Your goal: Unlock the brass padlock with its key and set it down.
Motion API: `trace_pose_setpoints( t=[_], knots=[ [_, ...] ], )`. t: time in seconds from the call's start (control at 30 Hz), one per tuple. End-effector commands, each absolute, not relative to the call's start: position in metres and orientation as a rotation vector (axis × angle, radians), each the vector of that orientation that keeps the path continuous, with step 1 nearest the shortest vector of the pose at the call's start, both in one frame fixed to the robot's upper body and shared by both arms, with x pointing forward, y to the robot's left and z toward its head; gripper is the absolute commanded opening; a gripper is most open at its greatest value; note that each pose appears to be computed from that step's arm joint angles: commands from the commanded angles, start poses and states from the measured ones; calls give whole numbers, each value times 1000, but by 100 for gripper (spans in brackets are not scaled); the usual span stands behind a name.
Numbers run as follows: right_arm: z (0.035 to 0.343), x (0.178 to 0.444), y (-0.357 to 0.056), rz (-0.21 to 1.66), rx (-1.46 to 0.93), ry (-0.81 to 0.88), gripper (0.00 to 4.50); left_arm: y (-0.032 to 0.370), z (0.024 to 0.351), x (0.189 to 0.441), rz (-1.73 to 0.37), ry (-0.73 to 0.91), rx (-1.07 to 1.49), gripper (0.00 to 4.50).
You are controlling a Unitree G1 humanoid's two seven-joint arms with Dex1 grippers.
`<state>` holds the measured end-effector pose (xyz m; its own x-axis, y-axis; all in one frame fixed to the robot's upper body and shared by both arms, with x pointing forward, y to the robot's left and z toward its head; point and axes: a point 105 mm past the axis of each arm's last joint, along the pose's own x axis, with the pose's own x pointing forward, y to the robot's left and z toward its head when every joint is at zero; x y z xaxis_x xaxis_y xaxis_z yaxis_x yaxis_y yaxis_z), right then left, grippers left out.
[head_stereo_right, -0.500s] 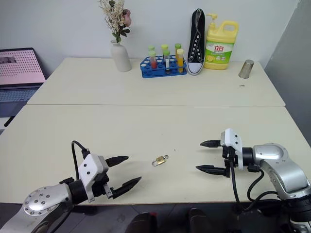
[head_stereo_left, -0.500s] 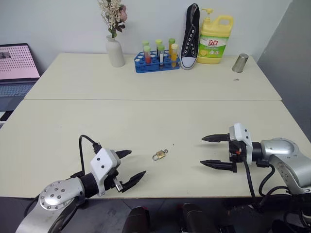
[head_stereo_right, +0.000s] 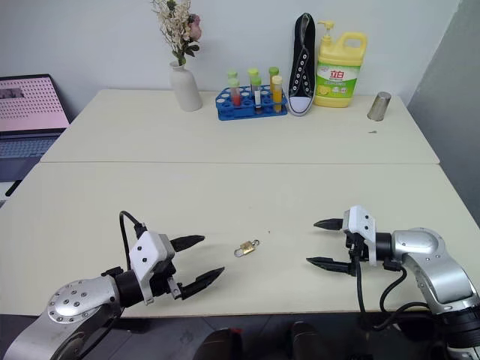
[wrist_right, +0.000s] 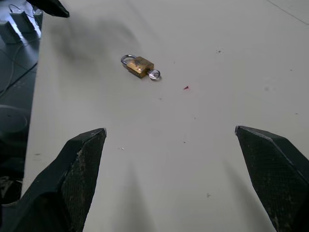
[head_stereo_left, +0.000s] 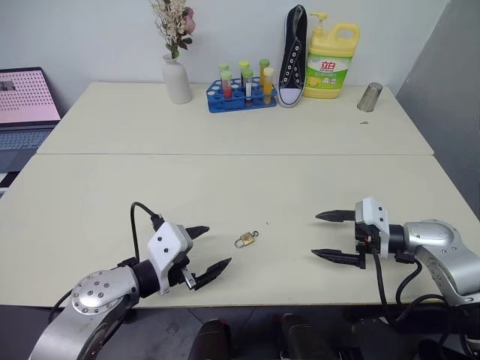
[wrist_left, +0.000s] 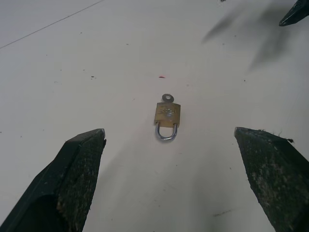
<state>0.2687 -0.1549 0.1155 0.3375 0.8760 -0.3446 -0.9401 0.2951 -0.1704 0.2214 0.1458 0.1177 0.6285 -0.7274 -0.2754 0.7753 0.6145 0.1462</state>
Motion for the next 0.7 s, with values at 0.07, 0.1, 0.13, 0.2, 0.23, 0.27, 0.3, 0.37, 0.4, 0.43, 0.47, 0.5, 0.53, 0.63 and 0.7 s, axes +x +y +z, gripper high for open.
trace_pose_setpoints(
  t=[0.07,0.1,0.13,0.2,0.23,0.27,0.3,0.37,0.4,0.43,0.47,0.5,0.53,0.63,0.7],
  knots=[
    [125,270,-156,1214,-383,178,448,149,124,221,-894,169,293,450],
    [124,270,-156,1217,-382,184,448,150,124,222,-887,168,306,450],
    [125,271,-155,1218,-384,187,448,153,121,224,-872,177,327,450],
    [126,271,-155,1220,-385,194,448,155,117,225,-867,193,343,450],
    [125,271,-155,1222,-389,204,448,155,113,226,-866,202,350,450],
    [125,269,-154,1231,-396,215,448,152,110,227,-875,207,354,450],
    [125,268,-153,1237,-401,223,448,149,107,228,-881,210,357,450],
    [125,263,-152,1253,-409,247,448,142,103,234,-893,210,349,450],
    [125,261,-151,1261,-409,261,448,139,101,237,-901,208,341,450],
    [125,259,-150,1267,-406,273,448,136,98,240,-908,213,333,450],
    [126,257,-150,1269,-403,280,448,135,96,242,-911,217,328,450],
    [127,257,-149,1268,-404,281,448,133,94,245,-919,219,340,450],
    [128,256,-148,1266,-403,280,448,130,90,249,-925,225,351,450],
    [130,255,-147,1256,-402,278,448,121,84,258,-945,232,370,450],
    [130,253,-146,1253,-401,279,448,116,81,263,-958,233,376,450]
  ],
)
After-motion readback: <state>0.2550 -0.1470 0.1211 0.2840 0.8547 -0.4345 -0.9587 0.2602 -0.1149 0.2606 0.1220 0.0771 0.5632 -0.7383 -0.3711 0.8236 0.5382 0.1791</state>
